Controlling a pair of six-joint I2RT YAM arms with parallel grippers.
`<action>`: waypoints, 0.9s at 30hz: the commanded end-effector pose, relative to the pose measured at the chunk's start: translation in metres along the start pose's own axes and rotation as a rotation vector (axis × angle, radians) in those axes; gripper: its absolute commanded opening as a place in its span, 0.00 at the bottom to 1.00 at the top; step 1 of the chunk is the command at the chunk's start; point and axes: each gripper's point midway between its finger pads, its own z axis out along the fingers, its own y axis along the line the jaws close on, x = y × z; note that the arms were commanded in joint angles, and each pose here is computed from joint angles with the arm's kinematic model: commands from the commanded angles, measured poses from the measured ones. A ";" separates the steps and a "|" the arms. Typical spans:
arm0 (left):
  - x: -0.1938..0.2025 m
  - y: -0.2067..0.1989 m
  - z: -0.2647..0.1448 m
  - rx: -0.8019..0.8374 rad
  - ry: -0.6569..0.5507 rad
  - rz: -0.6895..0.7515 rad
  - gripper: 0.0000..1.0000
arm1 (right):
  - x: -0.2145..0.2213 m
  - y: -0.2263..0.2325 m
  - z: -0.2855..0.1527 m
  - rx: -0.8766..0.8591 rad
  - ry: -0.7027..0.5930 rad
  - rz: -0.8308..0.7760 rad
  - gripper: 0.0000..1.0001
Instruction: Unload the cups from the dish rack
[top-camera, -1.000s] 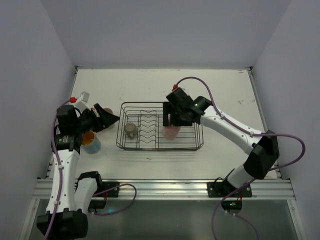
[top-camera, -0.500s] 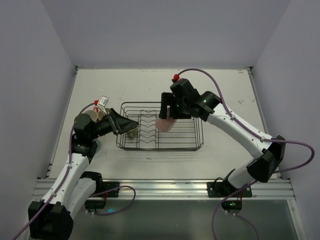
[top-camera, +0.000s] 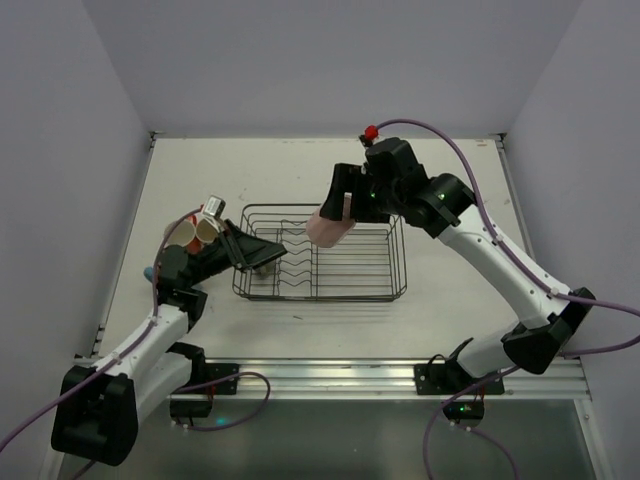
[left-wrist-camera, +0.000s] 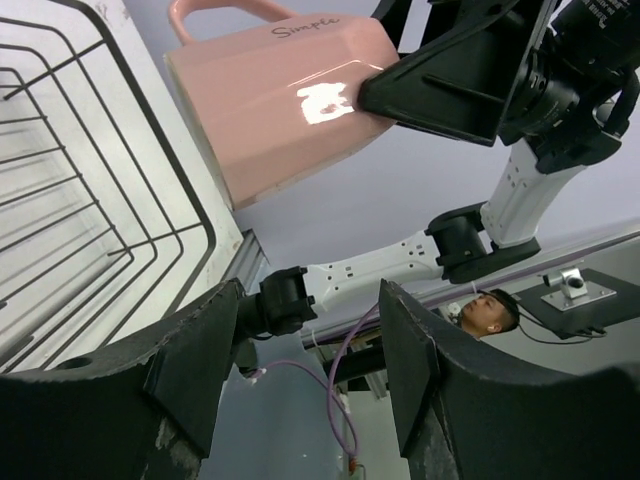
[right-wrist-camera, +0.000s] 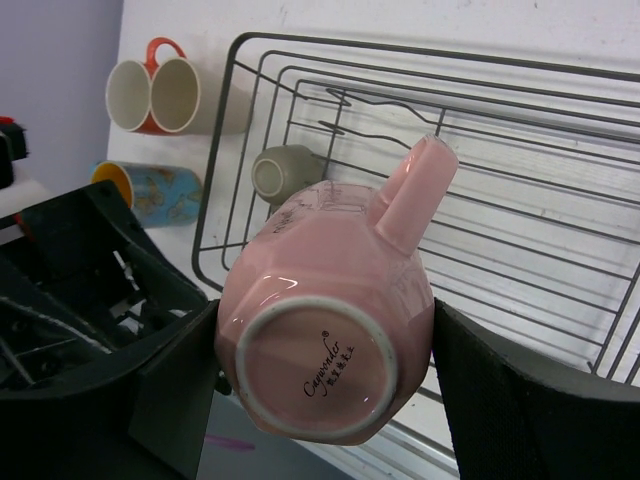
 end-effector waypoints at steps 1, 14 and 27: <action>0.001 -0.023 0.001 0.126 -0.016 0.062 0.64 | -0.031 0.038 -0.043 -0.176 -0.103 -0.015 0.00; -0.003 -0.048 0.013 0.244 -0.052 0.110 0.66 | -0.036 0.058 -0.058 -0.315 -0.097 -0.006 0.00; -0.004 -0.051 0.026 0.279 -0.052 0.061 0.66 | -0.039 0.067 -0.067 -0.385 -0.107 -0.003 0.00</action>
